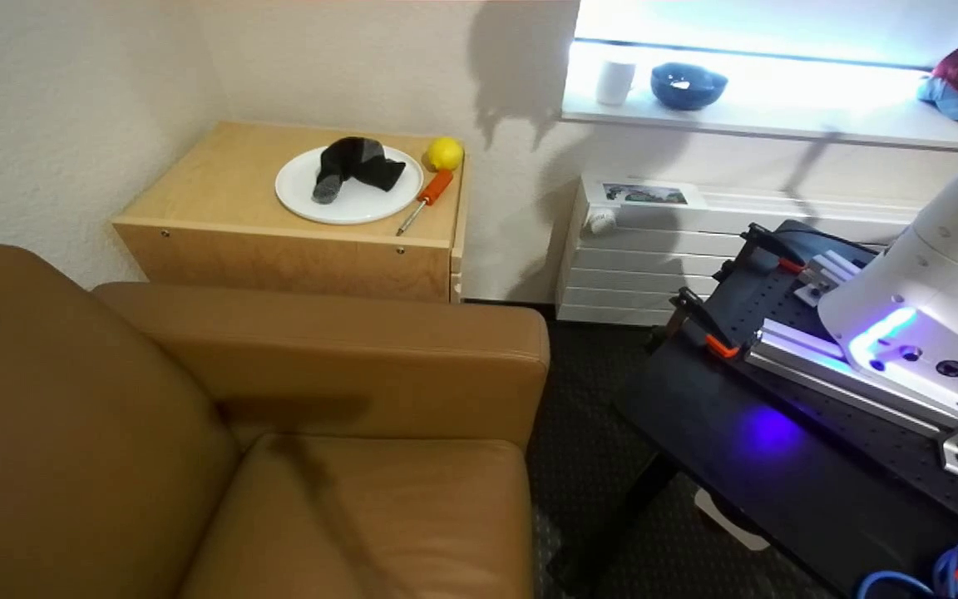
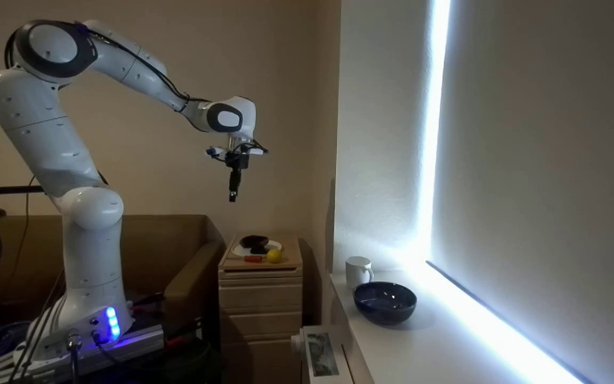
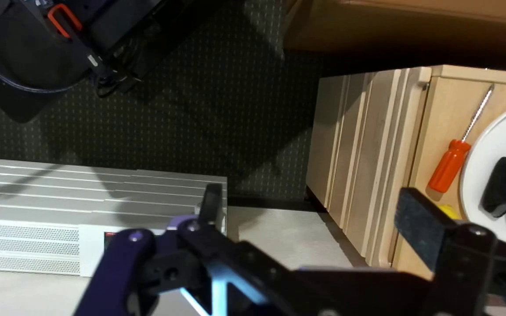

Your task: Pick up the keys from the black bowl and place it on the cabinet to the left.

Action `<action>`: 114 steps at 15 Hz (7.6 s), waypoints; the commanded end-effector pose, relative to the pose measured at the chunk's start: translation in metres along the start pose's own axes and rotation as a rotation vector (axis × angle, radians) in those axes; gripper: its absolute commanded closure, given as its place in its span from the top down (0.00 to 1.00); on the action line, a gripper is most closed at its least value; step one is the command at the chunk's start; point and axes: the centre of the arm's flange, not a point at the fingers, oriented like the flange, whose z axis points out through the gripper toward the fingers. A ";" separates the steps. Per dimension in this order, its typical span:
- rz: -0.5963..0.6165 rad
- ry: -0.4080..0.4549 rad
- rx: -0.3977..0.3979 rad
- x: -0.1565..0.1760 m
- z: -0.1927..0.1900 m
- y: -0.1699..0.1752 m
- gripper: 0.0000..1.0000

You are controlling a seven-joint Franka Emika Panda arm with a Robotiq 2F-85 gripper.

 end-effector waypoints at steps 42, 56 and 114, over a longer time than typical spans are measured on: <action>1.845 0.288 0.276 0.416 0.143 0.302 1.00; 2.190 0.073 0.279 0.417 0.180 0.337 1.00; 1.996 -0.002 0.244 0.398 0.097 0.348 0.03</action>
